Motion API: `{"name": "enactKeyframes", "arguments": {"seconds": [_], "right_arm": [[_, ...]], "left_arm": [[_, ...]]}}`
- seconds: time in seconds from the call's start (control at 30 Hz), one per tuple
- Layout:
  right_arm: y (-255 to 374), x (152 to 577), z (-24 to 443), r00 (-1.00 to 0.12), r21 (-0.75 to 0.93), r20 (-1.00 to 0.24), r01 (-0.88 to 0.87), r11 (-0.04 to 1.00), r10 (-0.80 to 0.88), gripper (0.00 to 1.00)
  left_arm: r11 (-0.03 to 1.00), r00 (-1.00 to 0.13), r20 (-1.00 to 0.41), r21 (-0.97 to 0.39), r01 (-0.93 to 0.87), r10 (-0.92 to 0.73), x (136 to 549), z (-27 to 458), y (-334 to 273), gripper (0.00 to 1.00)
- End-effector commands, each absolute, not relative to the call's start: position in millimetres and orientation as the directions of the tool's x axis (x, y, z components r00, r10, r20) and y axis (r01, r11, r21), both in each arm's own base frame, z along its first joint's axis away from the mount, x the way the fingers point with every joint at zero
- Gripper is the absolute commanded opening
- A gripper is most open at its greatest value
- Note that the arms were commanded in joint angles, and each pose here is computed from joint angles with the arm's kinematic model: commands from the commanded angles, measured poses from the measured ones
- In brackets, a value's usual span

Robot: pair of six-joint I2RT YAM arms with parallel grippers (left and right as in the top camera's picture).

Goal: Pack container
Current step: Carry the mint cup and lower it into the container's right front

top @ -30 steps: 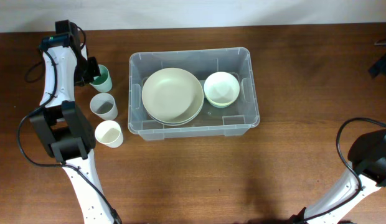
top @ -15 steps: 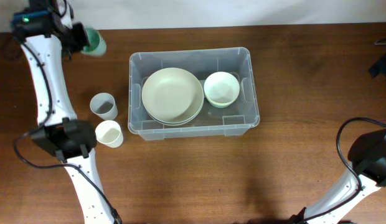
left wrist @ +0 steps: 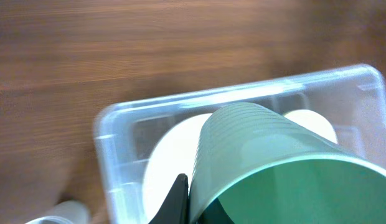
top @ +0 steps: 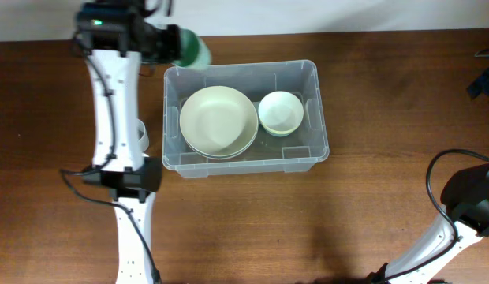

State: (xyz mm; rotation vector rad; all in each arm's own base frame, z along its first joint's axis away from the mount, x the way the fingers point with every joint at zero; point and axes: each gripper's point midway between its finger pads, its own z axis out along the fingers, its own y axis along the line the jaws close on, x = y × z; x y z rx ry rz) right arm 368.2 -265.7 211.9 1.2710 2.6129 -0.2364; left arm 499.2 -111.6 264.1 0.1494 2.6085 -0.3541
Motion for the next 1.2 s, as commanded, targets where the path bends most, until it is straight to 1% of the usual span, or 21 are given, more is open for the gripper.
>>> {"name": "enactKeyframes", "arguments": {"seconds": [0.0, 0.13, 0.23, 0.47, 0.7, 0.73, 0.83, 1.17], "right_arm": [[-270.6, 365.7, 205.4, -0.593, -0.061, -0.259, 0.798, 0.6, 0.762, 0.99], [-270.6, 365.7, 205.4, -0.593, -0.061, -0.259, 0.798, 0.6, 0.762, 0.99], [-270.7, 365.8, 205.4, -0.593, -0.061, -0.26, 0.798, 0.6, 0.762, 0.99], [-270.6, 365.7, 205.4, -0.593, -0.061, -0.259, 0.798, 0.6, 0.762, 0.99], [-270.6, 365.7, 205.4, -0.593, -0.061, -0.259, 0.798, 0.6, 0.762, 0.99], [-270.6, 365.7, 205.4, -0.593, -0.061, -0.259, 0.798, 0.6, 0.762, 0.99], [-270.6, 365.7, 205.4, -0.593, -0.061, -0.259, 0.798, 0.6, 0.762, 0.99], [-270.6, 365.7, 205.4, -0.593, -0.061, -0.259, 0.798, 0.6, 0.762, 0.99]], "left_arm": [[0.931, -0.853, -0.505, -0.233, 0.281, 0.131, 482.4, 271.5, -163.3, 0.01], [0.901, -0.851, -0.477, -0.234, 0.366, 0.222, 463.9, 261.0, -211.4, 0.01], [0.878, -0.858, -0.422, -0.235, 0.416, 0.294, 447.2, 242.3, -243.6, 0.01], [0.838, -0.856, -0.303, -0.236, 0.493, 0.419, 410.0, 205.4, -292.9, 0.01], [0.829, -0.859, -0.205, -0.233, 0.509, 0.469, 390.4, 177.7, -305.6, 0.01], [0.834, -0.865, -0.168, -0.231, 0.502, 0.473, 387.1, 167.8, -303.6, 0.01], [0.84, -0.87, -0.12, -0.229, 0.492, 0.477, 384.9, 149.6, -302.2, 0.01], [0.852, -0.878, -0.037, -0.223, 0.473, 0.478, 380.0, 117.7, -296.7, 0.01]]}}
